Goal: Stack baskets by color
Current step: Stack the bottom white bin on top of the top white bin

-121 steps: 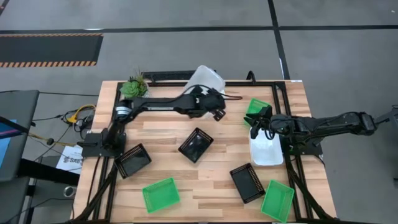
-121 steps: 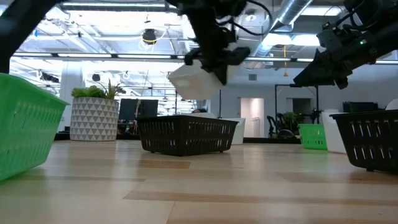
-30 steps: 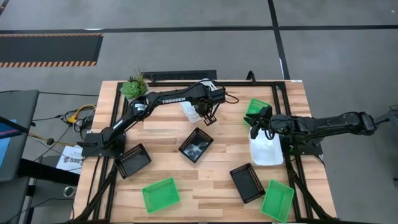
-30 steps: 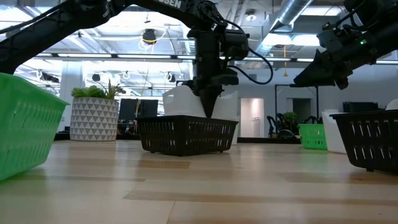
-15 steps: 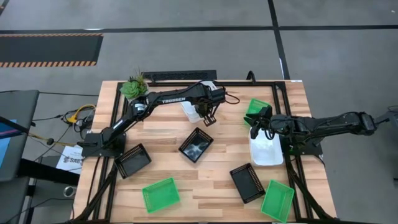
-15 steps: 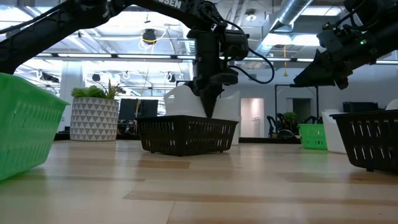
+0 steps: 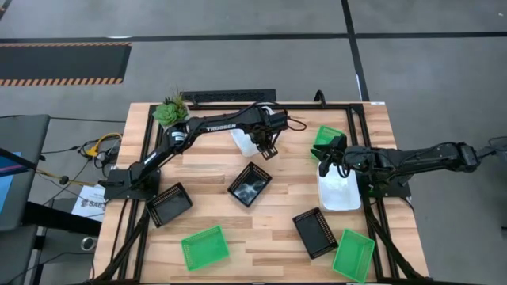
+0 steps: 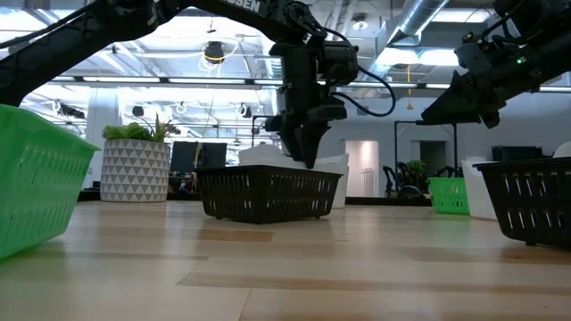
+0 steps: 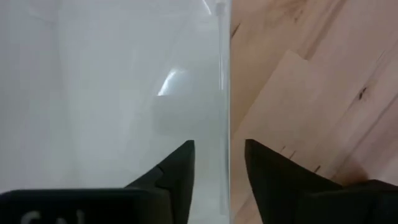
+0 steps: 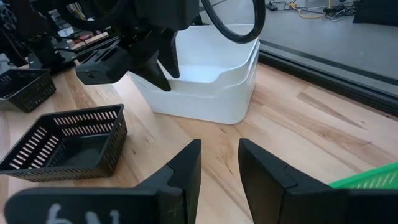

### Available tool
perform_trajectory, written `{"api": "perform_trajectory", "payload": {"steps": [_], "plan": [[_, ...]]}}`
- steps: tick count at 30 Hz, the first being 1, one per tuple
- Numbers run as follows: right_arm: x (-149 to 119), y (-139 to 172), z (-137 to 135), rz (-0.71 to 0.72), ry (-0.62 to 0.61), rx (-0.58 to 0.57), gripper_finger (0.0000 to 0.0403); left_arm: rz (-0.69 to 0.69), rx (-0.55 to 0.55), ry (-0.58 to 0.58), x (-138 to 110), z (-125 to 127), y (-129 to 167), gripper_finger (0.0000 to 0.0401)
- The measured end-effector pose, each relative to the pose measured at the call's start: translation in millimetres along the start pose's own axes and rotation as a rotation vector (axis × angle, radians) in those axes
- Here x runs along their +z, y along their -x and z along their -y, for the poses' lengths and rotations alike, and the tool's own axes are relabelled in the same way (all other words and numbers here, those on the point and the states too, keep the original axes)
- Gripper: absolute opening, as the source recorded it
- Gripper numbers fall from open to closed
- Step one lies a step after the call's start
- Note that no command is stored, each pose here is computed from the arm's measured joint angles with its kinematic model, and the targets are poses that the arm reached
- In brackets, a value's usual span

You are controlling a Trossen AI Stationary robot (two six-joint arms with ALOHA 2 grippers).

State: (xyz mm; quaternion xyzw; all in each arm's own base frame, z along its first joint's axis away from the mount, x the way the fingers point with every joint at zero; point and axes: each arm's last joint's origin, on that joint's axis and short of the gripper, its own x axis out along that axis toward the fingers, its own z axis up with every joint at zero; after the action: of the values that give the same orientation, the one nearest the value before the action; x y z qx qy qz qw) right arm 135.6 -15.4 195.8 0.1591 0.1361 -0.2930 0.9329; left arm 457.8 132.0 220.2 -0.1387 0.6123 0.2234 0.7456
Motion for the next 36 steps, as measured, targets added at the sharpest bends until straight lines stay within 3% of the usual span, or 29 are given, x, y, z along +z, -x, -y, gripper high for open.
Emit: {"api": "perform_trajectory", "payload": {"steps": [6, 16, 24, 30, 36], "plan": [[0, 0, 0, 0.0, 0.001, 0.0, 0.0129, 0.004, 0.014, -0.03, 0, -1, 0, 0.0156], [0, 0, 0, 0.0, 0.002, 0.0, 0.0129, 0.009, 0.013, -0.052, 1, -1, 6, 0.0158], [0, 0, 0, 0.0, 0.002, 0.0, 0.0129, 0.131, -0.013, -0.056, 12, 0, 41, 0.0158], [-2, 0, 1, -0.014, 0.003, -0.007, 0.0129, 0.181, -0.027, -0.068, 8, 0, 65, 0.0158], [-3, 0, 2, -0.03, -0.062, -0.016, 0.0129, 0.296, -0.04, -0.137, -4, 7, 111, 0.0158]]}}
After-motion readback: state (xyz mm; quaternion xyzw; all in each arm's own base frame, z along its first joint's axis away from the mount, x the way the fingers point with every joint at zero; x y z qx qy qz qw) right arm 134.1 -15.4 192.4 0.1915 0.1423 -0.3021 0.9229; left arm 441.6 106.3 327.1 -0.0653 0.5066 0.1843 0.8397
